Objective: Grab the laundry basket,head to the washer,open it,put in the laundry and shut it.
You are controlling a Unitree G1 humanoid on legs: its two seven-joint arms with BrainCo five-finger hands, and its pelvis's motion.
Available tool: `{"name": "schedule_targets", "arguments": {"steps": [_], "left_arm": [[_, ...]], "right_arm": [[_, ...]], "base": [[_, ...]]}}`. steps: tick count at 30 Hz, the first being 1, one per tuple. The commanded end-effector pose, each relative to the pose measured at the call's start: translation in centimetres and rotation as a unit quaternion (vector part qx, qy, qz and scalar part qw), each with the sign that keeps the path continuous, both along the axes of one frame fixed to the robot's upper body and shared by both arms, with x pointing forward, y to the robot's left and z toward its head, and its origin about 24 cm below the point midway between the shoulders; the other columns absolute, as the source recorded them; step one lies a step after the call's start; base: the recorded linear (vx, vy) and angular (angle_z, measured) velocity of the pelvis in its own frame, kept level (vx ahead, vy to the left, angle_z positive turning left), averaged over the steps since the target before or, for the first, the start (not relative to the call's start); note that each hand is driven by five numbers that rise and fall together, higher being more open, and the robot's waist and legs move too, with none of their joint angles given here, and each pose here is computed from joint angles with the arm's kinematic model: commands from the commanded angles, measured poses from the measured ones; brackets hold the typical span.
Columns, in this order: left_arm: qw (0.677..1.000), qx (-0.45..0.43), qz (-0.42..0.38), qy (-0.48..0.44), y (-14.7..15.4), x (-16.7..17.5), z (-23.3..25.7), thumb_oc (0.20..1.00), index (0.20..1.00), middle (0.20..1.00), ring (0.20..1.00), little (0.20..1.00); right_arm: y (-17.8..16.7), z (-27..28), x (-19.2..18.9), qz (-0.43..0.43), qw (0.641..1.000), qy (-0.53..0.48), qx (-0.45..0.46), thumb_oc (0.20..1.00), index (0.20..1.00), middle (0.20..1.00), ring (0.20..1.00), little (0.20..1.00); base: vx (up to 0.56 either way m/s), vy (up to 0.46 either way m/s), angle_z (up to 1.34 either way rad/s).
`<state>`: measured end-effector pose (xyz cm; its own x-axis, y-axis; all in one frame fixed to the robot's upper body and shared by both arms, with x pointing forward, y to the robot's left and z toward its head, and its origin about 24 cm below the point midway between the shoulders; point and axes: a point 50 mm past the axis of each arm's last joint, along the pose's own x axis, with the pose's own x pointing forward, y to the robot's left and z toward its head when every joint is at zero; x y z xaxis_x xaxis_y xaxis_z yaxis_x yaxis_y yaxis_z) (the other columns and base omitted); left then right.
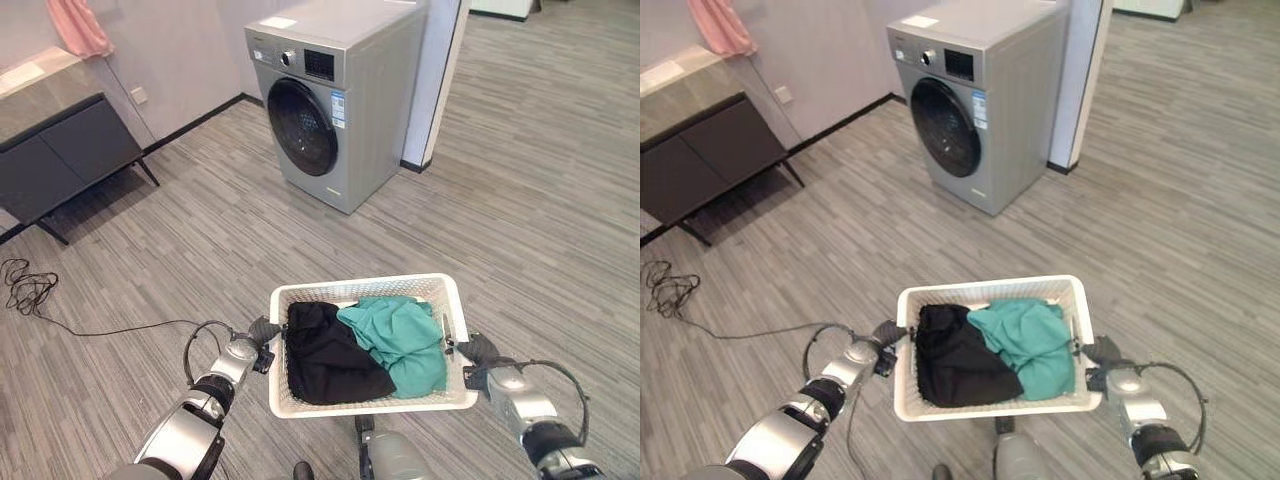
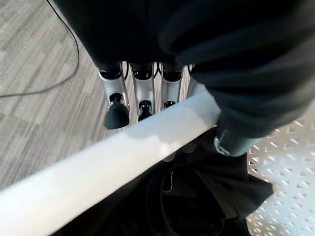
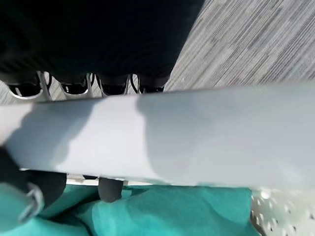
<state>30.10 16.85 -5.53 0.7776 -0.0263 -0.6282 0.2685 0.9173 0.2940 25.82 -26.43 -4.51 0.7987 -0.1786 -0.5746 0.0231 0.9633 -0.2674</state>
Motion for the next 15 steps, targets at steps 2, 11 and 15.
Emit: {"name": "schedule_targets", "arguments": {"steps": [2,11,15], "left_arm": [[0.999,-0.007,0.021,-0.035,2.4,1.4,1.9,0.200,0.200,0.200,0.200,0.200],[0.999,0.012,0.038,-0.024,4.2,0.7,1.4,0.200,0.200,0.200,0.200,0.200],[0.999,0.016,0.033,-0.033,4.4,1.0,1.9,0.200,0.200,0.200,0.200,0.200]], "right_arm": [[3.5,2.5,4.6,0.027,0.993,-0.063,0.094,0.200,0.200,0.200,0.200,0.200],[5.0,3.4,5.5,0.044,0.990,-0.087,0.101,0.200,0.200,0.200,0.200,0.200],[4.0,3.2,4.9,0.036,0.992,-0.086,0.090,0.200,0.200,0.200,0.200,0.200]], "base": [[-0.03,0.107,0.12],[0.03,0.085,0.13],[0.07,0.091,-0.03]]}}
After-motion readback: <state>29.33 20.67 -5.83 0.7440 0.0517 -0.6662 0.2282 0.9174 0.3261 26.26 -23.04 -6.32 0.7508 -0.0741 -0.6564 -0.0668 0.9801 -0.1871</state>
